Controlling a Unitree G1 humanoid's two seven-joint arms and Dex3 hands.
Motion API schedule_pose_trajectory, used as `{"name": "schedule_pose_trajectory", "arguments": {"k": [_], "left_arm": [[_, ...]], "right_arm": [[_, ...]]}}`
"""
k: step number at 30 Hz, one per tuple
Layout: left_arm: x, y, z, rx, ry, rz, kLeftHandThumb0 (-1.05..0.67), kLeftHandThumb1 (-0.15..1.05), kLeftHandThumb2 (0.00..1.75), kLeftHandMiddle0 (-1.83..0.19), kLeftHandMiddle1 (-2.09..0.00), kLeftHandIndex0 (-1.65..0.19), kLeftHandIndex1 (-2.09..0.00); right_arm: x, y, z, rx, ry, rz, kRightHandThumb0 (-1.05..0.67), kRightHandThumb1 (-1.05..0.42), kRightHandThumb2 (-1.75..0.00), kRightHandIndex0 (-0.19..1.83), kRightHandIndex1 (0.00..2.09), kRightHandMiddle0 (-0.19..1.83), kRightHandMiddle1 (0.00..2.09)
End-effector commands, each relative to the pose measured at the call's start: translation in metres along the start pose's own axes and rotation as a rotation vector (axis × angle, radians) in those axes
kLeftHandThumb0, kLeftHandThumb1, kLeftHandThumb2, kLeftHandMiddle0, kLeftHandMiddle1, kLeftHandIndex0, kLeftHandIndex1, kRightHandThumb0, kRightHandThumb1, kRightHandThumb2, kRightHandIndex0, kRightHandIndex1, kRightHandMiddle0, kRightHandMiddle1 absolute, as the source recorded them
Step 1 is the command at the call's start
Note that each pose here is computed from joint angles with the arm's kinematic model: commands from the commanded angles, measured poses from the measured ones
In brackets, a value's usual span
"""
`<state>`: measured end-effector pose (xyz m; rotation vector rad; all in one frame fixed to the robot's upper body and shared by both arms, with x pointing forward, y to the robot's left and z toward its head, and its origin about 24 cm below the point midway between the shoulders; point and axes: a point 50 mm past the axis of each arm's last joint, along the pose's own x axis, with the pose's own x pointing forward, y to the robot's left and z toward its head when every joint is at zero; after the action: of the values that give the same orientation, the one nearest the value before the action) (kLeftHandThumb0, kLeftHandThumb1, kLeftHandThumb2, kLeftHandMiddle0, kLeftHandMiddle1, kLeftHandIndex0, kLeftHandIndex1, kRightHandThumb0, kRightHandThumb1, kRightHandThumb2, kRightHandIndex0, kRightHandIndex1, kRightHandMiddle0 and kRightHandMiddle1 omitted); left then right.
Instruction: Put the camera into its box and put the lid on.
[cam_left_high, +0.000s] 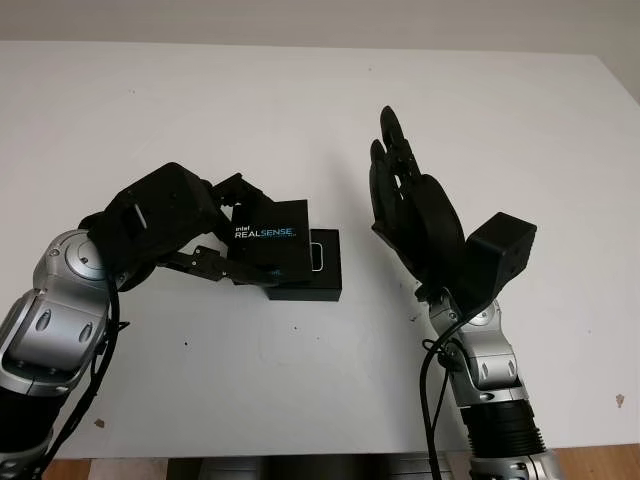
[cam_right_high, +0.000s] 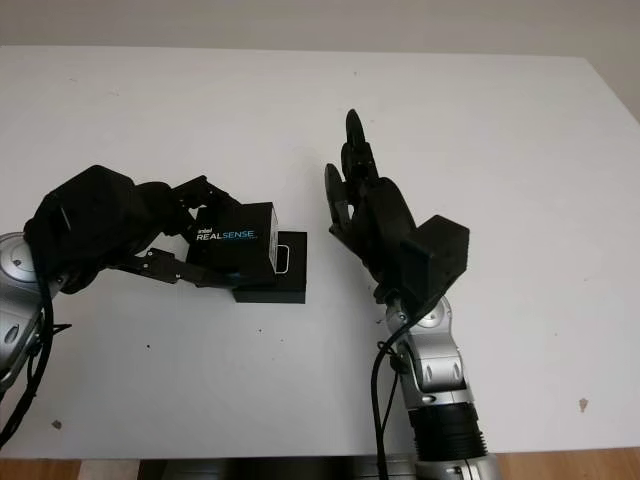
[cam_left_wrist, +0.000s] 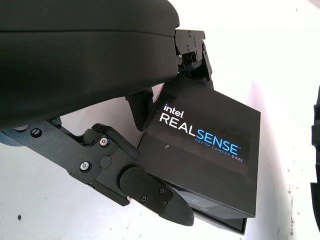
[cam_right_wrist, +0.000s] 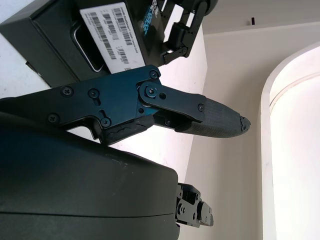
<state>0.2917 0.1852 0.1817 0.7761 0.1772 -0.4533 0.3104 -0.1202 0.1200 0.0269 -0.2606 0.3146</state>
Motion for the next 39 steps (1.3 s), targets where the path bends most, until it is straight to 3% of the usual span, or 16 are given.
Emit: {"name": "schedule_pose_trajectory", "arguments": {"k": [1,11,17,25,34,39], "left_arm": [[0.001,-0.001,0.007,0.026,-0.03,-0.007,-0.49,1.05,0.18,-0.05,-1.54,0.0,-1.34],[0.007,-0.01,0.016,0.055,-0.061,-0.035,-0.46,1.05,0.19,-0.01,-1.53,0.0,-1.3],[0.01,-0.015,0.02,0.077,-0.049,-0.047,-0.45,1.05,0.19,0.02,-1.41,0.03,-1.25],[0.015,-0.019,0.021,0.079,-0.042,-0.043,-0.46,1.05,0.17,0.05,-1.4,0.05,-1.27],[0.013,-0.024,0.023,0.128,-0.016,-0.044,-0.45,1.05,0.19,-0.02,-1.13,0.12,-1.21],[0.01,-0.026,0.023,0.125,-0.006,-0.045,-0.44,1.05,0.2,0.01,-1.2,0.12,-1.16]], "right_arm": [[-0.001,-0.001,0.001,0.009,-0.014,-0.006,-0.72,-1.05,-0.64,-0.19,0.0,-0.19,0.0],[-0.001,0.001,0.0,0.004,-0.003,0.004,-0.73,-1.05,-0.64,-0.19,0.0,-0.19,0.0],[-0.001,0.001,0.0,0.011,-0.001,0.011,-0.73,-1.05,-0.64,-0.19,0.0,-0.19,0.0],[-0.003,0.002,-0.001,0.018,-0.003,0.017,-0.7,-1.05,-0.65,-0.19,0.0,-0.19,0.0],[-0.004,0.003,-0.001,0.027,-0.006,0.011,-0.72,-1.05,-0.64,-0.19,0.0,-0.19,0.0],[-0.004,0.003,-0.001,0.023,0.004,0.012,-0.71,-1.05,-0.65,-0.19,0.0,-0.19,0.0]]}}
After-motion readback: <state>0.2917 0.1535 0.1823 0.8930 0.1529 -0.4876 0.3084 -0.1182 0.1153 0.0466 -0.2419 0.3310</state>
